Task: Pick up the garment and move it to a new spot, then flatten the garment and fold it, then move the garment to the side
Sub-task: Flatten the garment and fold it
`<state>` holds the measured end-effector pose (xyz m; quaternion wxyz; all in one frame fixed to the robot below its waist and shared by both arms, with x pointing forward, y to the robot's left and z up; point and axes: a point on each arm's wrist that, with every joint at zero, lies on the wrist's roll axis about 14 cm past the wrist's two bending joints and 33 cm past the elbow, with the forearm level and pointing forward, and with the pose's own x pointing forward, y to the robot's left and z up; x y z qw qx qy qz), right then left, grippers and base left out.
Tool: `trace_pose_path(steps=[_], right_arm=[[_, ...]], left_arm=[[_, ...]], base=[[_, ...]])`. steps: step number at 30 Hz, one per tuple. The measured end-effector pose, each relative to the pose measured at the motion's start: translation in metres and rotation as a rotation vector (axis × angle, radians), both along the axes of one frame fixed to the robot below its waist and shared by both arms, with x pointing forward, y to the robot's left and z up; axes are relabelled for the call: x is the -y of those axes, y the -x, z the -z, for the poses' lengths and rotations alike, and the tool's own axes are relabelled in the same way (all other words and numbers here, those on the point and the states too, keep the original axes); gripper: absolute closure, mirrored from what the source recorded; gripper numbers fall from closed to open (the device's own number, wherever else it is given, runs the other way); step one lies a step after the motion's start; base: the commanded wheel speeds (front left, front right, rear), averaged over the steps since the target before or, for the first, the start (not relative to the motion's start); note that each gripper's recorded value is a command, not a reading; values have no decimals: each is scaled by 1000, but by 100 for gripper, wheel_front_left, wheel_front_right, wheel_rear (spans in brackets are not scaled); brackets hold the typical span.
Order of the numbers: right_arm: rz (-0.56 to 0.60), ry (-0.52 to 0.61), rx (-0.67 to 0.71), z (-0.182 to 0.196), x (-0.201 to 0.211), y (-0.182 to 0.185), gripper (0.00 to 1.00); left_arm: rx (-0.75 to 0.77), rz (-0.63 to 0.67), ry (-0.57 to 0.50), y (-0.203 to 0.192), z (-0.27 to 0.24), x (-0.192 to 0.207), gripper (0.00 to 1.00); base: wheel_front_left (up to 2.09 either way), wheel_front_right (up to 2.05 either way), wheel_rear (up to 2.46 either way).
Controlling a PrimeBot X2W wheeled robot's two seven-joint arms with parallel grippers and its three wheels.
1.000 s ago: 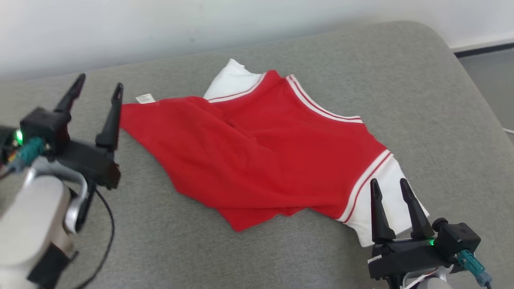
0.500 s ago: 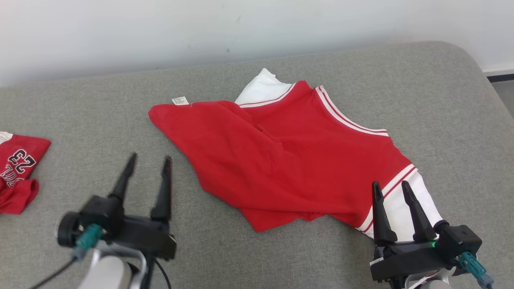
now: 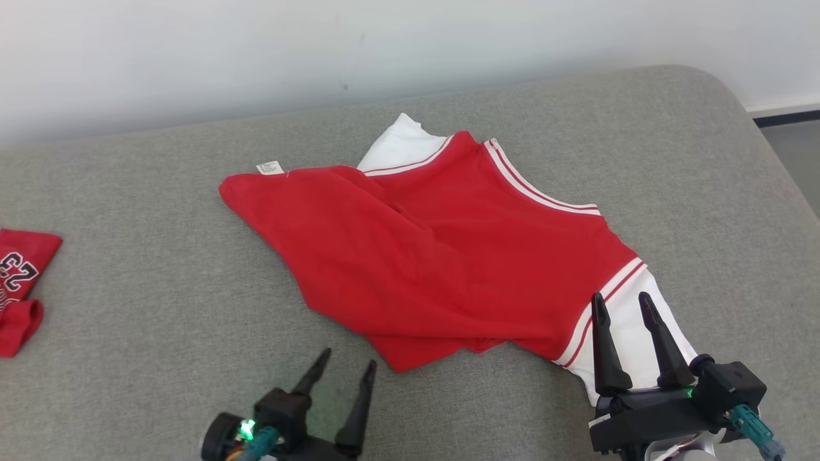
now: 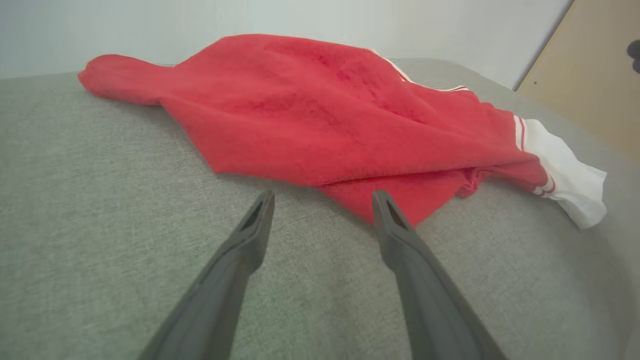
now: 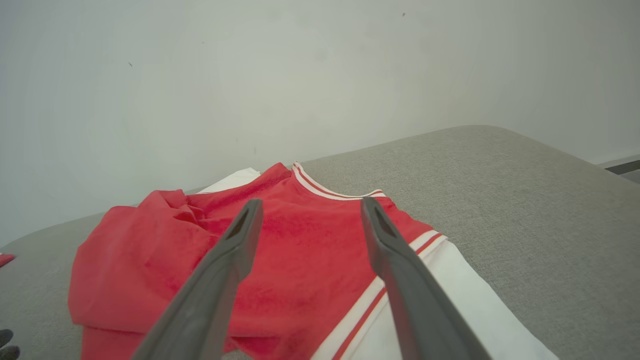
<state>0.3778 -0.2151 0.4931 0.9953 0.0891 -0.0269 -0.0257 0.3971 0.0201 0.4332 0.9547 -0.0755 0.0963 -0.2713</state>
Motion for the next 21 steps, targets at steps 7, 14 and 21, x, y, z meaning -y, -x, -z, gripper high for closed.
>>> trace_pose_path(steps=[7,14,21], right_arm=[[27,6,-10,3,9,2,0],[58,12,-21,5,19,8,0],[62,16,-13,2,20,10,0]], left_arm=[[-74,66,-10,4,23,25,0],[-92,117,17,4,24,46,0],[-107,119,19,2,25,49,100]], base=[[0,0,0],[0,0,0],[0,0,0]])
